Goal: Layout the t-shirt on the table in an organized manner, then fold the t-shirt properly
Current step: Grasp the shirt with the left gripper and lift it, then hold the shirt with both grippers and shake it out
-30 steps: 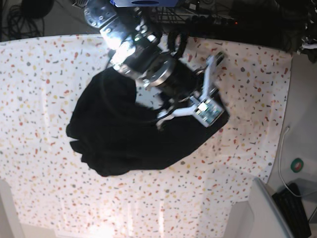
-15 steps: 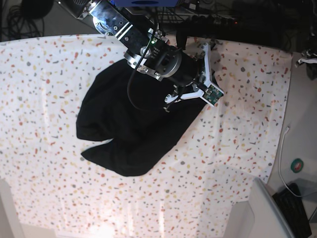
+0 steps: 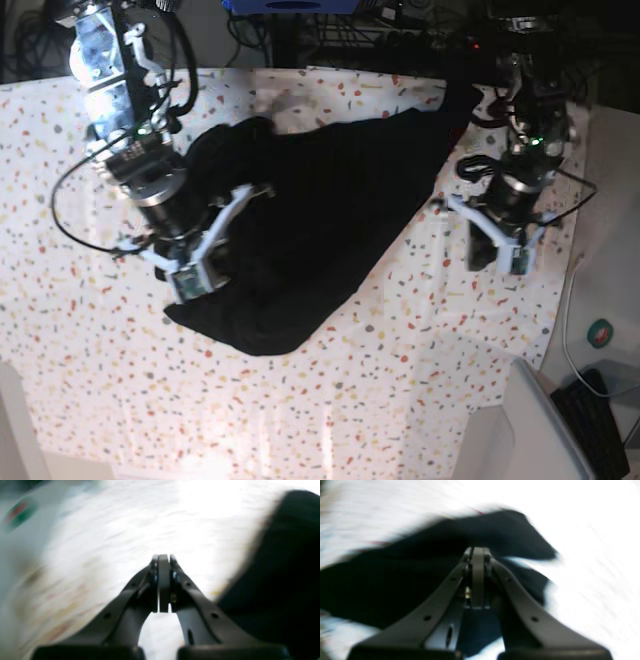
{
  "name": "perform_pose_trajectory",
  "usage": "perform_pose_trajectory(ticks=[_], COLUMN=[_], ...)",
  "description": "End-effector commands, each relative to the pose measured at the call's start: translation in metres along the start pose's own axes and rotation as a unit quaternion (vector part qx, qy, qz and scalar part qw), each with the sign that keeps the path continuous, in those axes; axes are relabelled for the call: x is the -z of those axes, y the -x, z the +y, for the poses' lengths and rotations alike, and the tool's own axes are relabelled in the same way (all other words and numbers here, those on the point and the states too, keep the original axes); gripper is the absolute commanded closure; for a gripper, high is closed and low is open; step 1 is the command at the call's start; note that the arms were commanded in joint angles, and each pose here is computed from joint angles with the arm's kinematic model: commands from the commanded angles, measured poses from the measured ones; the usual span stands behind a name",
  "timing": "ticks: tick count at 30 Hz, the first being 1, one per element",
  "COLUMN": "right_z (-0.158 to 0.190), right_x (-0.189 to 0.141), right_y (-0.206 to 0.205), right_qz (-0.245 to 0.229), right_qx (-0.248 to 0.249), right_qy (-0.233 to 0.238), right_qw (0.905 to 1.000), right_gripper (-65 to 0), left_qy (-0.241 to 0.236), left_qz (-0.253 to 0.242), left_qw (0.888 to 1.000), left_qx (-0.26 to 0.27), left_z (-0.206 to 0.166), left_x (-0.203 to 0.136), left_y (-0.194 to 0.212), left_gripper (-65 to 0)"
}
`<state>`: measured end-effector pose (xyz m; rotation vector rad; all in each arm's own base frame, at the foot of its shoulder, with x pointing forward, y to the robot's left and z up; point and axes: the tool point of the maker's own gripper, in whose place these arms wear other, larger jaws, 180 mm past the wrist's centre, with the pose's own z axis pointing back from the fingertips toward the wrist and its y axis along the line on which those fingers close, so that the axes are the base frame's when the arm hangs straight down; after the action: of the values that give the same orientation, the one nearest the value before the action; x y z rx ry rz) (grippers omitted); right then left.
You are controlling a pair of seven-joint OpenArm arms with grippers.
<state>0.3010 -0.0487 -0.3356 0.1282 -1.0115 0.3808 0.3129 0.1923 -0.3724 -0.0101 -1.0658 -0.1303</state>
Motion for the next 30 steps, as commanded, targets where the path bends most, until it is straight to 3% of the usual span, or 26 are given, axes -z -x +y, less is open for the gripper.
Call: perform_pose_trajectory(ticks=[1,4,7,10,14,18,22,25,30], right_z=[-0.003,-0.025,-0.02,-0.01,0.012,0.053,0.067,0.049,0.003], right_x=[-0.001,-0.001,-0.001,-0.011,-0.029,-0.026,0.007,0.04,0.099], right_y=[-0.008,0.016,0.044,0.069,0.095,0.13,0.153,0.158,0.128], right_qz=[-0.019,0.011,0.046,0.074,0.107,0.154,0.193,0.211,0.191], right_qx=[0.011,0.026,0.034,0.041,0.047,0.041,0.034,0.027,0.005], right_qy=[0.0,0.028,0.024,0.017,-0.004,-0.055,-0.075,-0.063,-0.033], right_qw=[0.9998,0.9992,0.9981,0.9963,0.9932,0.9858,0.9777,0.9751,0.9811], right_gripper=[0.0,0.0,0.0,0.0,0.0,0.0,0.0,0.0,0.0], left_qy=[0.021,0.072,0.094,0.083,0.064,0.071,0.08,0.087,0.136], left_qz=[-0.015,-0.006,0.035,0.09,0.148,0.166,0.168,0.158,0.133], left_qw=[1.0,0.997,0.991,0.981,0.959,0.953,0.951,0.952,0.945], left_qx=[0.013,0.042,0.089,0.151,0.234,0.244,0.246,0.247,0.265], left_z=[-0.018,-0.064,-0.087,-0.079,-0.053,-0.049,-0.058,-0.066,-0.109], left_x=[0.004,0.015,0.028,0.035,0.018,-0.004,-0.016,-0.018,-0.02], left_y=[-0.01,-0.006,0.02,0.059,0.102,0.122,0.126,0.12,0.112], left_gripper=[0.0,0.0,0.0,0.0,0.0,0.0,0.0,0.0,0.0])
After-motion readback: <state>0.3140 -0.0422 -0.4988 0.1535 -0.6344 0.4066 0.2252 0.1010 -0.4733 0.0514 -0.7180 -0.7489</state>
